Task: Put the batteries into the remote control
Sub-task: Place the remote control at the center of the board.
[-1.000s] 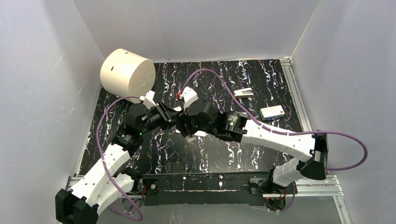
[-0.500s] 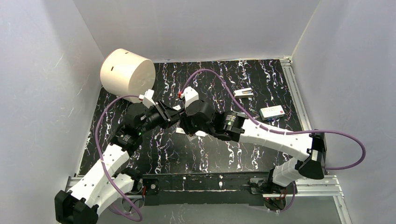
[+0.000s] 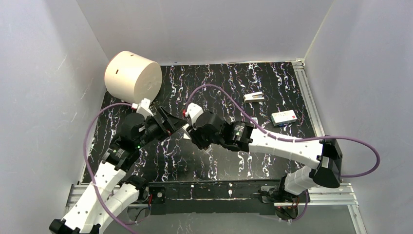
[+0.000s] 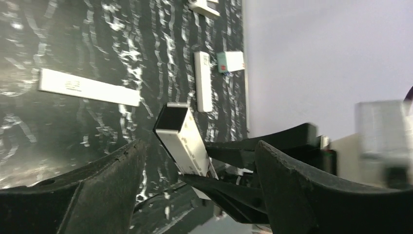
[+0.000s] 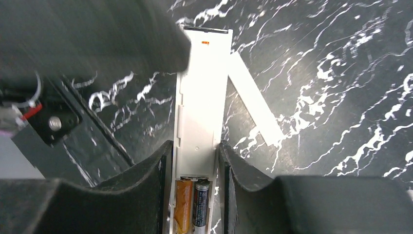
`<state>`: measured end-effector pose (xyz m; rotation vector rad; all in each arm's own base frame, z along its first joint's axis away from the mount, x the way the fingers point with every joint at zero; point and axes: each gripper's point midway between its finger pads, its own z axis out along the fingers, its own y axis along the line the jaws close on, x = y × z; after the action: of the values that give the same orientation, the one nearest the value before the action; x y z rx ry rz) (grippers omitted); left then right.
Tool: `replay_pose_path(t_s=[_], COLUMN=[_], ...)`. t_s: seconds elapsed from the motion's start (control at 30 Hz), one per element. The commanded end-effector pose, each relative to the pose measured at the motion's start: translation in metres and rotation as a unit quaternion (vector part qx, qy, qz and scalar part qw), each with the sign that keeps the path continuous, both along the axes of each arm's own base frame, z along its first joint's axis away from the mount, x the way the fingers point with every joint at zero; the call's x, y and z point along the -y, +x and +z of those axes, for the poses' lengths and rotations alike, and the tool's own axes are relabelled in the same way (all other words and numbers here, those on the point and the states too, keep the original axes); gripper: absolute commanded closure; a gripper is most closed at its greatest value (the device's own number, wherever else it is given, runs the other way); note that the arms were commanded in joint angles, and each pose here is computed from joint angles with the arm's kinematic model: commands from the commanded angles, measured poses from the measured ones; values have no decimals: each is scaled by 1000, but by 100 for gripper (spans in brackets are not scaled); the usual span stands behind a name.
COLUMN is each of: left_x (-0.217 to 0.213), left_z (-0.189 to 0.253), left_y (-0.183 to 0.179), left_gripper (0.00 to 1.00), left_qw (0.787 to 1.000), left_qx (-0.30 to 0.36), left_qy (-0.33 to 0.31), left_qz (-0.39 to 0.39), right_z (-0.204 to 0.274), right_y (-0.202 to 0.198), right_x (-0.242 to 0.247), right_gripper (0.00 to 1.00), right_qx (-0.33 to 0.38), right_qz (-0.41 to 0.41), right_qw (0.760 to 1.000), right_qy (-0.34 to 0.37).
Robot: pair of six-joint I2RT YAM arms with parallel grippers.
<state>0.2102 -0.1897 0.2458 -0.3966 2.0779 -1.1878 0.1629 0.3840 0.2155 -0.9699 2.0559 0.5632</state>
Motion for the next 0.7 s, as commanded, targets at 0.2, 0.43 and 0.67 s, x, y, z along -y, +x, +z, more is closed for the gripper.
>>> replay_pose_path(t_s=[0.2, 0.43, 0.67], left_x=[-117, -127, -137], left_z=[-25, -19, -23], left_y=[-21, -24, -26], left_gripper=[16, 13, 11], left_qw=[948, 939, 929], left_qx=[-59, -64, -70], left_qy=[246, 279, 302], left_qz=[192, 193, 201], right_z=[-71, -127, -173], right_y=[-51, -34, -20], right_x=[-4, -11, -10], right_gripper=[80, 80, 83], right_qx=[-7, 17, 35], right_qz=[221, 267, 295], right_qw=[975, 953, 930], right_qy=[-33, -143, -217])
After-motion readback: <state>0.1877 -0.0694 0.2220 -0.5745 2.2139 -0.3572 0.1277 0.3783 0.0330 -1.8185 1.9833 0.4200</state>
